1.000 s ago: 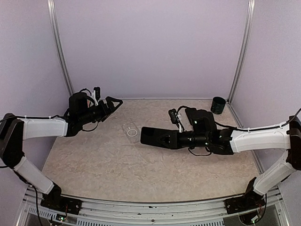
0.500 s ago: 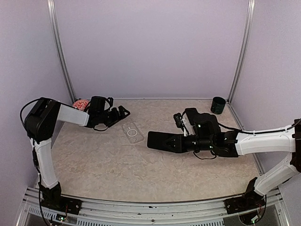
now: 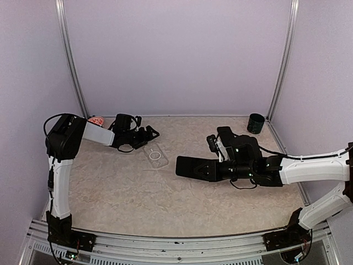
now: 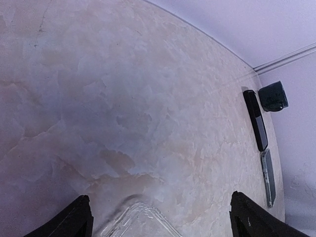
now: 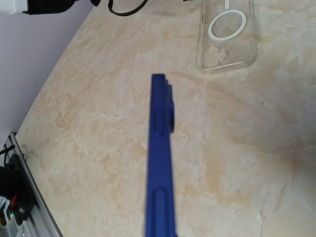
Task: Put the phone into the phone case
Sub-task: Move the phone case to the center of the board, then rotate the phone case at the center of the board.
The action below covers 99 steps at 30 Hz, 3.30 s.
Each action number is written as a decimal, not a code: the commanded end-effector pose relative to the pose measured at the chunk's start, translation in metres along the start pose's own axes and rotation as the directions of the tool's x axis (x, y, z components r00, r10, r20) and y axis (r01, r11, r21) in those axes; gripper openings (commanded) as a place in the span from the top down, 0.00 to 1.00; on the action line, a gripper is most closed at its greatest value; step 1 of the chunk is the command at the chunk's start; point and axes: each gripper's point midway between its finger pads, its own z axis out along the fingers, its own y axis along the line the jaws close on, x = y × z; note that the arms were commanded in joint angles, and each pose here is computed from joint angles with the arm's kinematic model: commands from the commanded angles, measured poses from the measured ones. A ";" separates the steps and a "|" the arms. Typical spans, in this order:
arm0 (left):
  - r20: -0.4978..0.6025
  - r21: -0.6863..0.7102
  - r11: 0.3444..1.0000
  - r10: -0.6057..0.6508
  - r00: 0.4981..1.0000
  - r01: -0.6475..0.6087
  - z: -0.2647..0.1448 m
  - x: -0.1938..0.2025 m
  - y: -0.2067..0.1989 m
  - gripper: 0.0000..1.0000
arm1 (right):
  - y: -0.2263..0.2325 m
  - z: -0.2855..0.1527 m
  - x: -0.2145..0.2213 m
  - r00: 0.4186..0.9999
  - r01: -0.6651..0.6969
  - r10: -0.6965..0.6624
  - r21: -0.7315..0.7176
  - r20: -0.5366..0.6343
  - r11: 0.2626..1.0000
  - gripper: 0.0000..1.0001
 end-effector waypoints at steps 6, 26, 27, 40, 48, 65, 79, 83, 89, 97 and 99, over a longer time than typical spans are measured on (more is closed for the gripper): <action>-0.124 0.064 0.997 -0.026 0.992 0.034 0.000 0.044 0.000 0.12 | 0.009 -0.009 -0.012 0.999 0.015 -0.015 -0.014 0.049 1.000 1.00; -0.155 0.168 0.976 -0.116 0.981 0.142 -0.053 0.138 -0.074 0.14 | 0.000 0.009 -0.014 0.993 -0.120 0.120 0.023 -0.015 0.992 1.00; -0.153 0.177 0.974 -0.114 0.982 0.141 -0.056 0.139 -0.078 0.13 | -0.002 0.009 -0.015 0.992 -0.122 0.123 0.027 -0.012 0.992 1.00; 0.003 0.002 0.997 -0.079 0.997 0.079 -0.092 0.117 -0.064 0.12 | -0.069 -0.007 -0.035 0.991 -0.121 0.101 0.248 0.092 0.961 1.00; -0.030 0.022 0.998 -0.052 0.998 0.053 -0.122 0.142 -0.101 0.12 | -0.106 0.013 -0.051 0.994 -0.092 0.068 0.325 0.082 0.941 1.00; -0.155 0.009 0.999 -0.052 0.987 0.054 -0.080 0.185 -0.105 0.12 | -0.094 0.037 -0.029 0.998 -0.040 0.047 0.181 -0.036 0.983 1.00; -0.168 0.019 0.999 -0.045 0.985 0.049 -0.044 0.168 -0.108 0.12 | -0.085 0.030 -0.004 0.995 -0.027 0.043 0.173 -0.086 0.985 1.00; -0.170 0.012 0.998 -0.052 0.984 0.054 -0.036 0.161 -0.105 0.12 | -0.087 0.024 -0.006 0.997 -0.028 0.041 0.203 -0.061 0.979 1.00; -0.167 0.014 0.999 -0.049 0.985 0.052 -0.026 0.151 -0.106 0.12 | -0.087 0.016 -0.020 1.000 -0.012 0.015 0.238 -0.013 0.971 1.00; -0.192 0.019 0.999 -0.042 0.981 0.046 0.002 0.144 -0.111 0.12 | -0.094 0.009 -0.037 0.999 0.014 -0.023 0.315 0.025 0.949 1.00; -0.198 0.030 0.999 -0.039 0.980 0.046 0.006 0.143 -0.113 0.12 | -0.096 0.015 -0.033 1.000 0.026 -0.024 0.318 -0.008 0.948 1.00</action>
